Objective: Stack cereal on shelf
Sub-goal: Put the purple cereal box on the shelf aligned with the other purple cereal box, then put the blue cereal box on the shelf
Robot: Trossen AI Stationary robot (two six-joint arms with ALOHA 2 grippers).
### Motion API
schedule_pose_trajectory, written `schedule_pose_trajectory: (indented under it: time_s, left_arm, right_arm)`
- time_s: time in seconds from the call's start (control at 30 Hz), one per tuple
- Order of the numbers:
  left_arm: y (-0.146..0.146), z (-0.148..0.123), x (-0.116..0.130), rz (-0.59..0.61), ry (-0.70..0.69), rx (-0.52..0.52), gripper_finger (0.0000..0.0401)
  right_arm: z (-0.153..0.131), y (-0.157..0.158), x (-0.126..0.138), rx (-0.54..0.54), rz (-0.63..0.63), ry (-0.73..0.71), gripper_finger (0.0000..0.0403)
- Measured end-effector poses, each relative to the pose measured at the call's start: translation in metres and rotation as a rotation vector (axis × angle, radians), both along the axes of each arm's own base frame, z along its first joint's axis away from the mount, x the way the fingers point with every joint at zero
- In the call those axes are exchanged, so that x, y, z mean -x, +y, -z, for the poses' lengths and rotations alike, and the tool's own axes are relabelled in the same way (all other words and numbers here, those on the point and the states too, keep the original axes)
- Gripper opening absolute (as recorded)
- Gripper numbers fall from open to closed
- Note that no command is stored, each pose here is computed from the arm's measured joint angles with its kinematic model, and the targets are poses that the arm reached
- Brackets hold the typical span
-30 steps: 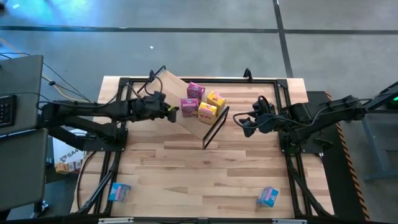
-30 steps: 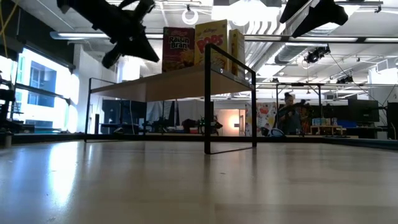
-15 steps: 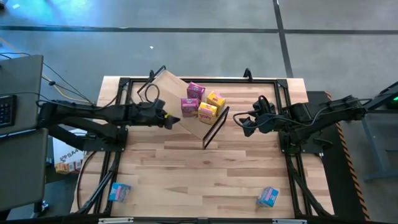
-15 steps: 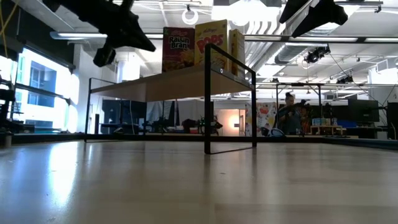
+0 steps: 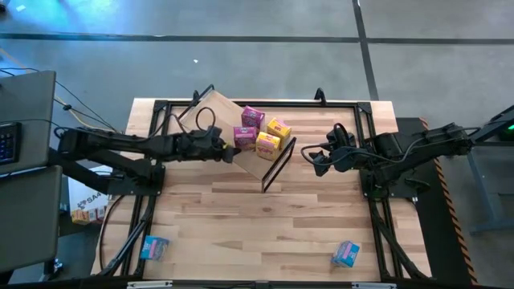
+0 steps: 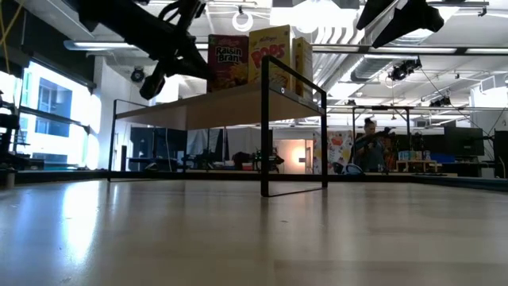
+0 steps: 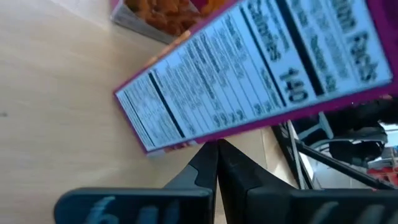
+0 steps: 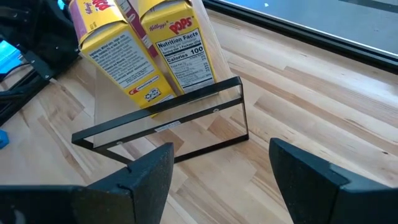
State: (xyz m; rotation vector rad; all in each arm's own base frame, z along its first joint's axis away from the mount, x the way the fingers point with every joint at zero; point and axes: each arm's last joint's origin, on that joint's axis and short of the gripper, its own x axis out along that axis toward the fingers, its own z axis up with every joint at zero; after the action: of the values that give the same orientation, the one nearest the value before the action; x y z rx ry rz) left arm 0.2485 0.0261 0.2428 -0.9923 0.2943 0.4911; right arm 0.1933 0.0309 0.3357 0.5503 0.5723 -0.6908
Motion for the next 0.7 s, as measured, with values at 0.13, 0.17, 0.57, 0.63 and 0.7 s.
schedule_pose_trajectory:
  time_s: [0.13, 0.17, 0.57, 0.63, 0.7]
  left_arm:
    - [0.006, 0.000, 0.001, -0.012, 0.004, -0.019, 0.0000]
    - [0.008, 0.000, 0.001, -0.016, 0.003, -0.020, 0.0000]
    - [0.023, -0.001, 0.004, -0.012, 0.013, -0.046, 0.0000]
    - [0.023, -0.007, 0.010, 0.027, -0.003, -0.048, 0.0000]
    - [0.022, -0.017, 0.019, 0.044, -0.024, -0.069, 0.0000]
  right_arm:
    - [0.000, 0.000, 0.000, 0.000, 0.000, 0.000, 0.0256]
    - [0.000, 0.000, 0.000, 0.000, 0.000, 0.000, 0.0256]
    - [0.000, 0.000, 0.000, -0.009, -0.006, 0.000, 0.0256]
    - [0.000, 0.001, -0.001, -0.029, -0.018, -0.006, 0.0256]
    - [-0.001, 0.002, -0.001, -0.056, -0.040, -0.016, 0.0256]
